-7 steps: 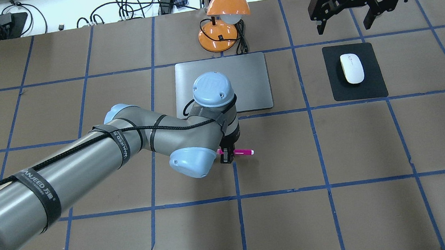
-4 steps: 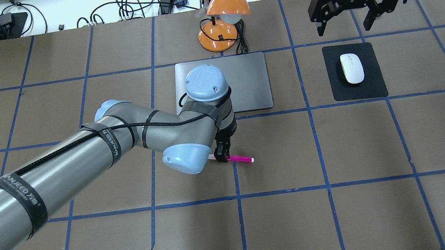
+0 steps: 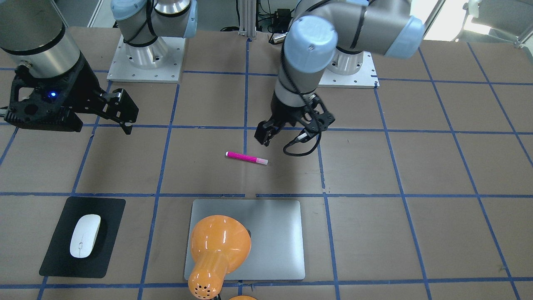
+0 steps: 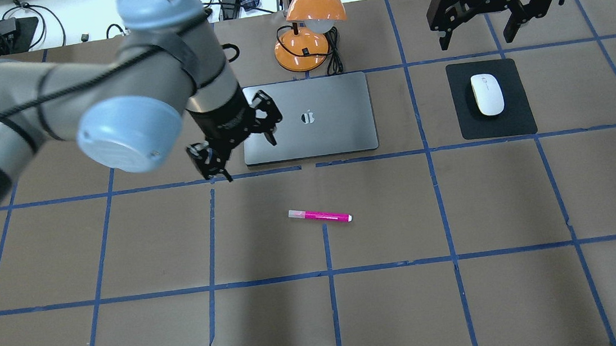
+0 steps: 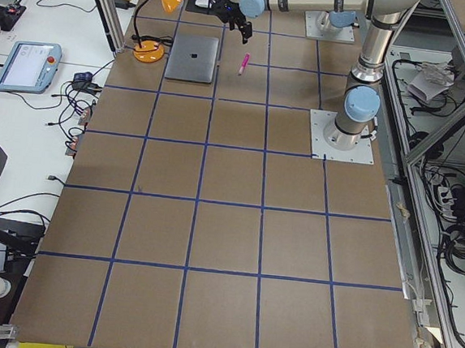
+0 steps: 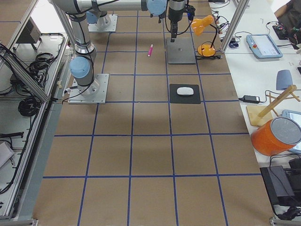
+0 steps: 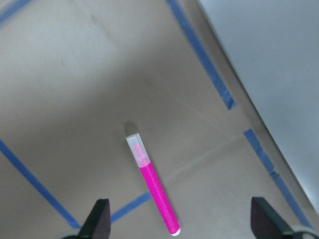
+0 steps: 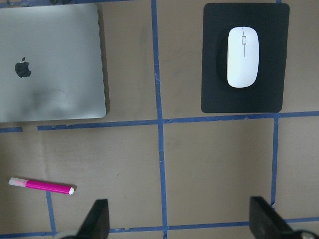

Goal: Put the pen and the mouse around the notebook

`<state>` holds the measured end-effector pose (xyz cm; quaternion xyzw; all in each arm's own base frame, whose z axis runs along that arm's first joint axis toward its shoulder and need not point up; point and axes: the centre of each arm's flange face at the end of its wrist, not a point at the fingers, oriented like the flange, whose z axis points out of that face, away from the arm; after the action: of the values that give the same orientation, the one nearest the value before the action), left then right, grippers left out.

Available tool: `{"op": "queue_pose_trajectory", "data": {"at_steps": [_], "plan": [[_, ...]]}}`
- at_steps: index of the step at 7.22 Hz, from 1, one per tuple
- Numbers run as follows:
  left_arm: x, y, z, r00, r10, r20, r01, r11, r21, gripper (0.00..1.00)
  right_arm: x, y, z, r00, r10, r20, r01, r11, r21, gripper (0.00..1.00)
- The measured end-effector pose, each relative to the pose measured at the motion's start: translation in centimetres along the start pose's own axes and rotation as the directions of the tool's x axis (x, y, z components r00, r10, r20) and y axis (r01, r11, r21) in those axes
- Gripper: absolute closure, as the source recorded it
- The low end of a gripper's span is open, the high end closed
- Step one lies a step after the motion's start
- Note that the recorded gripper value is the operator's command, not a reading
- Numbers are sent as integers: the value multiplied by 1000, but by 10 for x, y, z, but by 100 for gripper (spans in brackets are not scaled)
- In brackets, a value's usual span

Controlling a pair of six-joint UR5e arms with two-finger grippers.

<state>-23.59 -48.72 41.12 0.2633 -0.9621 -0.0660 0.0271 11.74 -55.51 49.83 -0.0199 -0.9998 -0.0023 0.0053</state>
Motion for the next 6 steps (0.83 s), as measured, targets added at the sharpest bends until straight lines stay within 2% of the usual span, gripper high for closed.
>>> {"op": "queue_pose_trajectory", "data": {"at_steps": [1, 2, 3, 4, 6], "plan": [[-34, -11, -43, 983, 181, 13, -181, 983, 12, 0, 0, -1, 0, 1000, 0, 0, 0, 1000, 0, 0], [-62, -21, -71, 947, 319, 45, -322, 945, 55, 0, 0, -1, 0, 1000, 0, 0, 0, 1000, 0, 0], [-79, -28, -88, 918, 390, 72, -395, 915, 87, 0, 0, -2, 1, 1000, -1, 0, 1, 1000, -1, 0], [-88, -32, -97, 906, 415, 88, -422, 900, 105, 0, 0, -2, 1, 1000, -1, 0, 1, 1000, -2, 0], [-93, -35, -105, 901, 424, 97, -433, 892, 126, 0, 0, -2, 2, 1000, -1, 1, 1, 1000, -3, 0]]}}
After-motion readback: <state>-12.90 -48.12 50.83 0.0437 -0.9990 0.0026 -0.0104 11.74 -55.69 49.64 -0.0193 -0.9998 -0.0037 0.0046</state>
